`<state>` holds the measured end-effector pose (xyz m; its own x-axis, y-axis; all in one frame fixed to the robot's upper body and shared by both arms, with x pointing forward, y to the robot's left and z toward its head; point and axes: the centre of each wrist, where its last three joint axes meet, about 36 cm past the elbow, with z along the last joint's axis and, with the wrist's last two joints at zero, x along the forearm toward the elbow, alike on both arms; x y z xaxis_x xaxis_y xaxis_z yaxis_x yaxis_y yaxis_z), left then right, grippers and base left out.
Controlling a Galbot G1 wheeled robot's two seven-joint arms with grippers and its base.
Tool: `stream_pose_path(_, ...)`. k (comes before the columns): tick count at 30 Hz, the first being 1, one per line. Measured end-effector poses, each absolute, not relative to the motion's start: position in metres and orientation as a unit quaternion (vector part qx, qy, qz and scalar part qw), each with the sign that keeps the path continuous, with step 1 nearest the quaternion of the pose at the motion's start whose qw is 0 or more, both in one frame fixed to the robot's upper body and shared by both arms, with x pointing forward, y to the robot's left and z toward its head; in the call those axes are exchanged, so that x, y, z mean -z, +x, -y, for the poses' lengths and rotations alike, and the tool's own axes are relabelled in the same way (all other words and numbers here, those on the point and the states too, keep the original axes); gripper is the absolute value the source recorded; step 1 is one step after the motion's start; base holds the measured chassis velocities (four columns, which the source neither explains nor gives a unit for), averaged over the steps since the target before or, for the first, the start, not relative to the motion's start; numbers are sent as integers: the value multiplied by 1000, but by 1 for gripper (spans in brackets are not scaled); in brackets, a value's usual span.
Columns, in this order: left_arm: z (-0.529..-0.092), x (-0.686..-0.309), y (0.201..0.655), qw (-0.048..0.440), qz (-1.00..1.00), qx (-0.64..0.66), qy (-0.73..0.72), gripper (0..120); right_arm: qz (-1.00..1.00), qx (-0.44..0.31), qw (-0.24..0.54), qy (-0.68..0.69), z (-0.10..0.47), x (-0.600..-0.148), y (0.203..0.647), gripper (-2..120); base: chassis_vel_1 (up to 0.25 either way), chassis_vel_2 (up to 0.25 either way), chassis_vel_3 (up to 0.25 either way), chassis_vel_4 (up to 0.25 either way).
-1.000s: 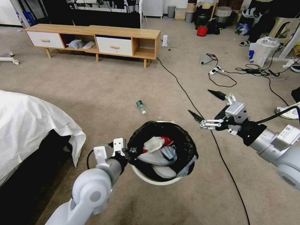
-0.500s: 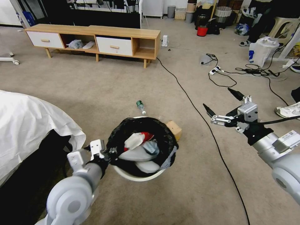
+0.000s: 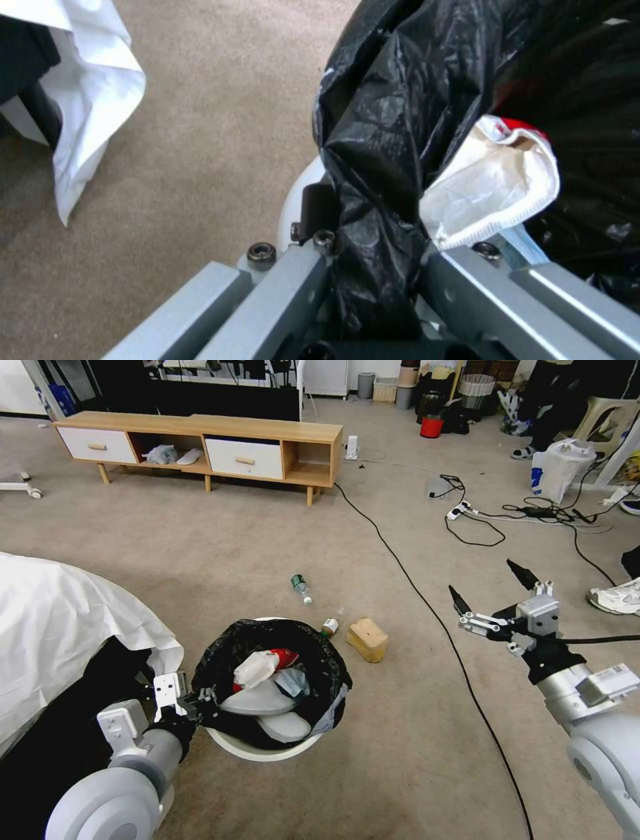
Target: Pick up the trash bin and place the garbage on the floor into it.
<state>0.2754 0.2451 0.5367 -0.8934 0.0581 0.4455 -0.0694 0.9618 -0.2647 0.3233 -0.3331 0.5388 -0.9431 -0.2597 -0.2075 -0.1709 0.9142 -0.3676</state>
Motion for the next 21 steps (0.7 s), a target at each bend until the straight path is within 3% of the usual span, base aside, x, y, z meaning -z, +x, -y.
stream_pose_path(21, -249, -542, 263, 213, 966, -148, 20, 0, -969, 195, 122, -95, 324, -511, 293, 100, 0, 0, 0, 0)
